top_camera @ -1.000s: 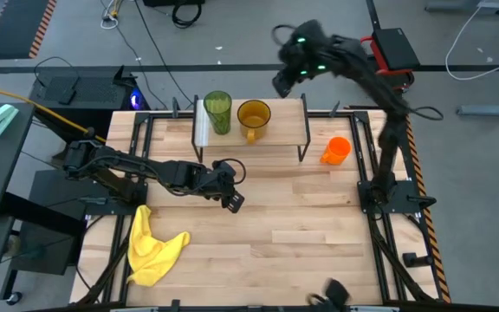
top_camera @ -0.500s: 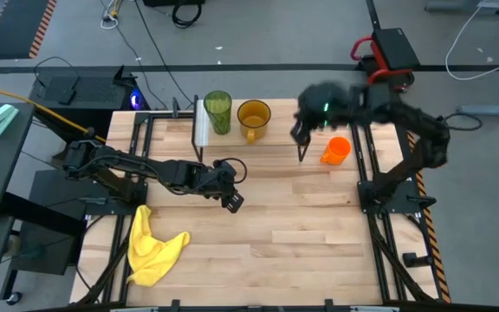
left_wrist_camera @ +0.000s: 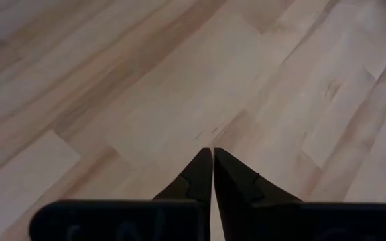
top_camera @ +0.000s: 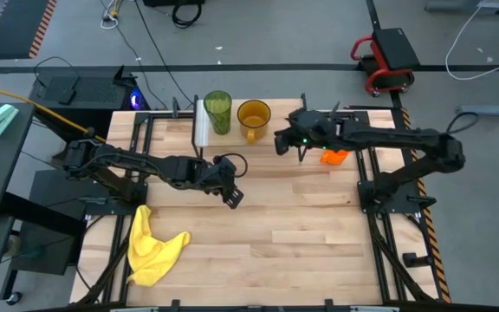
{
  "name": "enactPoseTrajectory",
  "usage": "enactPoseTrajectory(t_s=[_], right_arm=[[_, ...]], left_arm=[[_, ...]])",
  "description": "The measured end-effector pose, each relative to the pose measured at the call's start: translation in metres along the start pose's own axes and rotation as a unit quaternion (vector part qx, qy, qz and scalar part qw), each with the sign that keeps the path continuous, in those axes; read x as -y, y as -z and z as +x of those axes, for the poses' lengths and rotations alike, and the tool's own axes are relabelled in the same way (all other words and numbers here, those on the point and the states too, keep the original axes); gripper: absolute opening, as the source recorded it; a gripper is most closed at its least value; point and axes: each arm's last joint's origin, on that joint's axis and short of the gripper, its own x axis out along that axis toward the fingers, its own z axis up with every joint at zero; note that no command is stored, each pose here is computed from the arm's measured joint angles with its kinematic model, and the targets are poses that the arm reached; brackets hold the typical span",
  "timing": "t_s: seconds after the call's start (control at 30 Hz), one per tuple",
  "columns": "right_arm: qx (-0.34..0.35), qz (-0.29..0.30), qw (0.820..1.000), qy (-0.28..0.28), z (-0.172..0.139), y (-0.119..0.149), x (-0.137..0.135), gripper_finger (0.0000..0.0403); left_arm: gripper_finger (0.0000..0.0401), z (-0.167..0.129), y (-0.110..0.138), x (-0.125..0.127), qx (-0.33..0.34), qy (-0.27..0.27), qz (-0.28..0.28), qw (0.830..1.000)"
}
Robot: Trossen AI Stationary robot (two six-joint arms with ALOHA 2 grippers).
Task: Stack small to large cups/mugs on shelf
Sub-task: Put the yellow mug on the shelf
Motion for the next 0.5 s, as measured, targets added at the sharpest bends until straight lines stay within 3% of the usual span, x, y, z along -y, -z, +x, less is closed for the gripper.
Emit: enactPoseTrajectory(t_s=[0.17, 0.5], right_arm=[[0.006, 0.004, 1.0, -0.009, 0.027, -0.005, 0.005, 0.0002], [0.019, 0.013, 1.0, -0.006, 0.033, -0.017, 0.019, 0.0]], left_arm=[[0.0013, 0.0, 0.0, 0.0, -0.001, -0.001, -0.002, 1.0], [0.0022, 0.0, 0.0, 0.0, -0.001, -0.001, -0.009, 1.0]])
